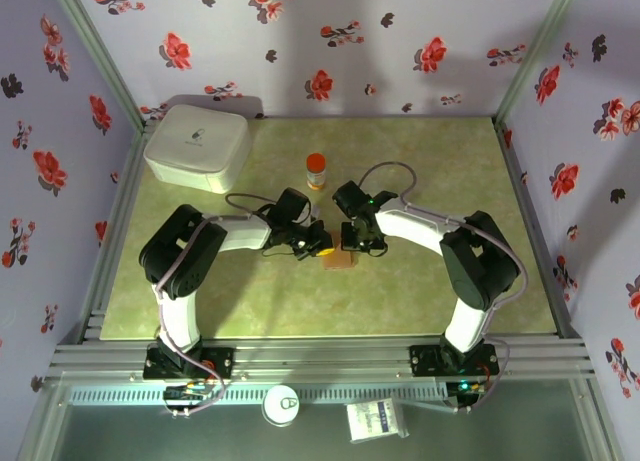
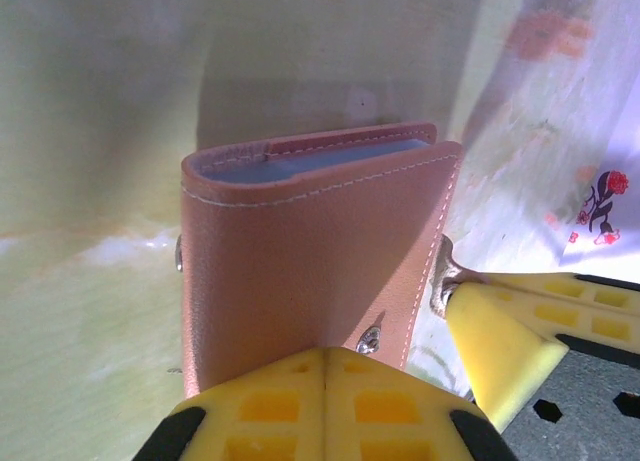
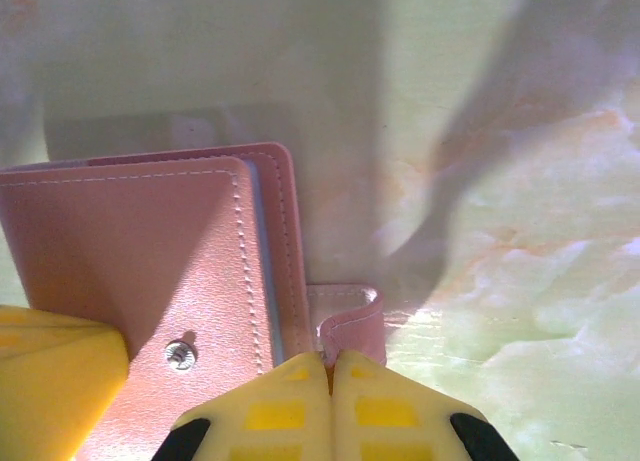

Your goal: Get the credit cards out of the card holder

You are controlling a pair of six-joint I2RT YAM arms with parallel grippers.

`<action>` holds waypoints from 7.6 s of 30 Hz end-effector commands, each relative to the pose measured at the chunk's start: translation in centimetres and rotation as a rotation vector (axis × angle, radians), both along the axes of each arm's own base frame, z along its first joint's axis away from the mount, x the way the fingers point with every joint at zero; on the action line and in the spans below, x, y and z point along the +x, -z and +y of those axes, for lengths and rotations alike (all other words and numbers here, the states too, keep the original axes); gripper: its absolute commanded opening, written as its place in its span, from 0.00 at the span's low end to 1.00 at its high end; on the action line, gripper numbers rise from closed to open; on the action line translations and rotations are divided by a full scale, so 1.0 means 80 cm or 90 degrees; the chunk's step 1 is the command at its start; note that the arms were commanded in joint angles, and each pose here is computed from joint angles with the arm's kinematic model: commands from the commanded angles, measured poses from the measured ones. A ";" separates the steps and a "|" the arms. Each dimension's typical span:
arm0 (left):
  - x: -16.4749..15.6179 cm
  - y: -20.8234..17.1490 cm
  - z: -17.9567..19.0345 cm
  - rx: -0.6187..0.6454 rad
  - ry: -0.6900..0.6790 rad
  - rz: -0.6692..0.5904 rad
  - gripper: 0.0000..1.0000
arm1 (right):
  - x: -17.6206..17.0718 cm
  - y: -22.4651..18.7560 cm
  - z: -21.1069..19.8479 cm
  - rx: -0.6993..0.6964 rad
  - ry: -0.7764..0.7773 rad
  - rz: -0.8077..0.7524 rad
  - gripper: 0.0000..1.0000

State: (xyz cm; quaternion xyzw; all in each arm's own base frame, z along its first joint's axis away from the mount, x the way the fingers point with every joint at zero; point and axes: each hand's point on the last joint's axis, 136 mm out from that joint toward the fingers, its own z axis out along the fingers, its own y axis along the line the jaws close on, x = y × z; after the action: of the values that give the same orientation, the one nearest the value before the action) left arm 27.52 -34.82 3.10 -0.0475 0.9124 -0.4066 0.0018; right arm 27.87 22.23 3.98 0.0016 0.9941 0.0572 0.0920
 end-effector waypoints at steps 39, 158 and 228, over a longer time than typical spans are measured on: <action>0.034 -0.047 -0.013 -0.052 -0.031 -0.020 0.02 | 0.007 0.026 -0.004 0.070 0.009 0.017 0.15; -0.001 0.009 0.086 0.170 -0.001 -0.018 0.00 | -0.005 0.022 -0.030 -0.021 -0.066 0.021 0.10; -0.017 0.040 0.119 0.246 0.006 0.038 0.00 | -0.026 0.030 -0.110 -0.114 0.012 0.049 0.32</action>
State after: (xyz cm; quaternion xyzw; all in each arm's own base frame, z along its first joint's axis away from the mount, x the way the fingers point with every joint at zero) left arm 27.47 -27.74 1.86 -0.0417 0.9584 -0.2823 0.0095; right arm 27.02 14.71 1.56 -0.0034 0.9974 -0.0100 0.0716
